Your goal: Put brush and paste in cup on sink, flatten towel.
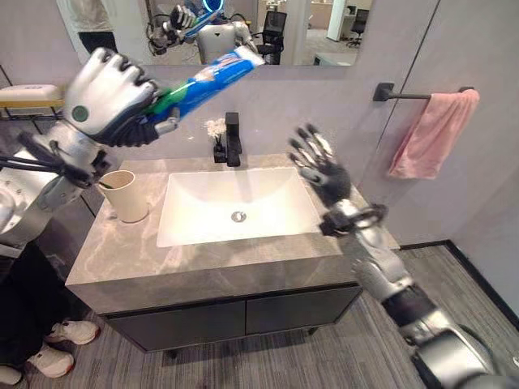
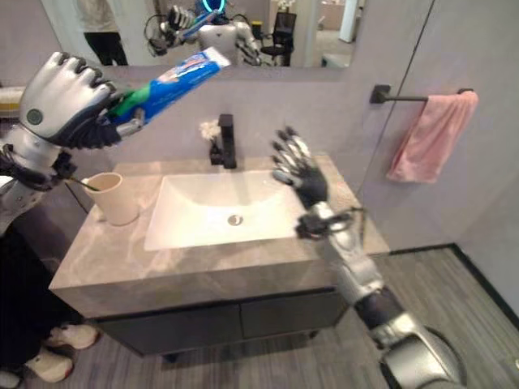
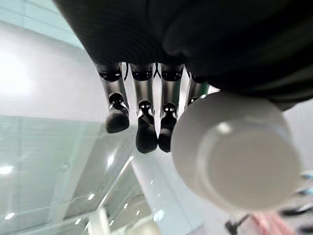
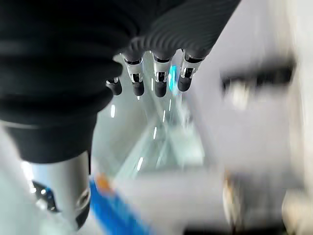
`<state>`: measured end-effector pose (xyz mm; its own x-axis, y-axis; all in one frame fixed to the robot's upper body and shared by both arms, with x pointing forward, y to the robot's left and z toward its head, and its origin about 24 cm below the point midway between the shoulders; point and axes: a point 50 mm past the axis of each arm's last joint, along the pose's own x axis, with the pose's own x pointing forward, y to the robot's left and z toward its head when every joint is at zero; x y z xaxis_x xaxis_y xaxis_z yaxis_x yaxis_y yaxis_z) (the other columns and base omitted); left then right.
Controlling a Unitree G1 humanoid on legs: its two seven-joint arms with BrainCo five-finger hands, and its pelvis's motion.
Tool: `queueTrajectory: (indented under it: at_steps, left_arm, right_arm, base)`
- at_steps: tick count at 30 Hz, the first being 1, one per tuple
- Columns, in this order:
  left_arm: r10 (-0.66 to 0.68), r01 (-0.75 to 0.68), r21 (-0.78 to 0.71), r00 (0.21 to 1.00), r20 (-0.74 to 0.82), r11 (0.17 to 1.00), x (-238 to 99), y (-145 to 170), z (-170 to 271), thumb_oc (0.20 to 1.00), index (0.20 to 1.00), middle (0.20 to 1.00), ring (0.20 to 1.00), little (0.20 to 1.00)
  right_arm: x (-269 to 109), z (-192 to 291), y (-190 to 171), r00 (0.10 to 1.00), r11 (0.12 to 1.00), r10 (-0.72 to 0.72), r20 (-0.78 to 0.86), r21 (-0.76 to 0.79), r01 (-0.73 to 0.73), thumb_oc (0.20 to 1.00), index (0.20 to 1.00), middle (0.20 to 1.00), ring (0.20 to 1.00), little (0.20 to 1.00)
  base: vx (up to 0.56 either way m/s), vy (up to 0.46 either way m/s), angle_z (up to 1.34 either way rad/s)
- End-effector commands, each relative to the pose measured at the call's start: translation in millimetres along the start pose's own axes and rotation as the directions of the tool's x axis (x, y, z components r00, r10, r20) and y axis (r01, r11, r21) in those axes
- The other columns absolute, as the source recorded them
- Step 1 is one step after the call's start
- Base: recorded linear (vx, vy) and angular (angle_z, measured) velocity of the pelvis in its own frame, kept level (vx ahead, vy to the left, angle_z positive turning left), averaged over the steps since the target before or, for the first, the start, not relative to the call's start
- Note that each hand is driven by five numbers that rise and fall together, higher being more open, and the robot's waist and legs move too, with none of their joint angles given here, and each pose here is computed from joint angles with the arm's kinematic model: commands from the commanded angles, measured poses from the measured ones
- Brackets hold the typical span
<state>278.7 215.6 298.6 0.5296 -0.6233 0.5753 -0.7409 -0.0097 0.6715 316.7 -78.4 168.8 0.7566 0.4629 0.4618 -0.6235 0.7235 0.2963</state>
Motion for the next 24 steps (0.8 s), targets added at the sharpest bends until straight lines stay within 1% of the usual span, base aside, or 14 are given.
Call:
queueTrajectory:
  at_steps: [1,2,3,4,9,10,15,19,24]
  left_arm:
    - [0.19,-0.189,0.013,0.981,-0.03,0.982,19.9,27.9,-10.4,0.2,0.2,0.2,0.2,0.2]
    - [0.19,-0.19,0.014,0.981,-0.029,0.982,20.2,28.1,-10.5,0.2,0.2,0.2,0.2,0.2]
    - [0.192,-0.192,-0.008,0.981,-0.004,0.981,23.0,25.4,-4.1,0.2,0.2,0.2,0.2,0.2]
    - [0.188,-0.188,-0.021,0.982,0.014,0.982,23.5,24.1,-0.1,0.2,0.2,0.2,0.2,0.2]
    - [0.168,-0.165,-0.068,0.985,0.044,0.984,22.5,14.5,10.5,0.2,0.2,0.2,0.2,0.2]
    - [0.157,-0.151,-0.089,0.986,0.056,0.984,23.4,9.9,15.0,0.2,0.2,0.2,0.2,0.2]
    - [0.144,-0.136,-0.109,0.987,0.073,0.985,23.6,6.2,19.5,0.2,0.2,0.2,0.2,0.2]
    - [0.126,-0.108,-0.168,0.987,0.099,0.98,22.6,-1.5,29.6,0.2,0.2,0.2,0.2,0.2]
    - [0.112,-0.09,-0.219,0.99,0.091,0.972,18.8,-7.8,34.3,0.2,0.2,0.2,0.2,0.2]
  right_arm:
    - [26.5,26.3,14.8,0.988,0.993,0.089,0.126,0.065,-0.098,1.0,1.0,1.0,1.0,1.0]
    - [26.9,26.5,14.8,0.988,0.993,0.089,0.127,0.065,-0.098,1.0,1.0,1.0,1.0,1.0]
    - [35.5,25.0,29.1,0.981,0.983,0.128,0.148,0.108,-0.145,1.0,1.0,1.0,1.0,1.0]
    - [39.9,27.7,36.8,0.975,0.979,0.148,0.168,0.115,-0.169,1.0,1.0,1.0,1.0,1.0]
    - [50.0,36.1,53.5,0.956,0.965,0.188,0.223,0.141,-0.223,1.0,1.0,1.0,1.0,1.0]
    - [54.1,39.6,60.9,0.948,0.957,0.215,0.235,0.144,-0.253,1.0,1.0,1.0,1.0,1.0]
    - [58.7,45.6,65.9,0.938,0.953,0.237,0.251,0.126,-0.275,1.0,1.0,1.0,1.0,1.0]
    - [64.9,55.2,77.7,0.918,0.944,0.268,0.292,0.112,-0.311,1.0,1.0,1.0,1.0,1.0]
    - [65.1,58.5,84.4,0.908,0.938,0.268,0.322,0.127,-0.322,1.0,1.0,1.0,1.0,1.0]
  base:
    - [0.01,-0.012,0.14]
    - [0.01,-0.013,0.11]
    - [0.0,-0.011,0.09]
    - [0.0,0.0,0.0]
    - [0.0,0.0,0.0]
    - [0.0,0.0,0.0]
    - [0.0,0.0,0.0]
    - [0.0,0.0,0.0]
    - [0.0,0.0,0.0]
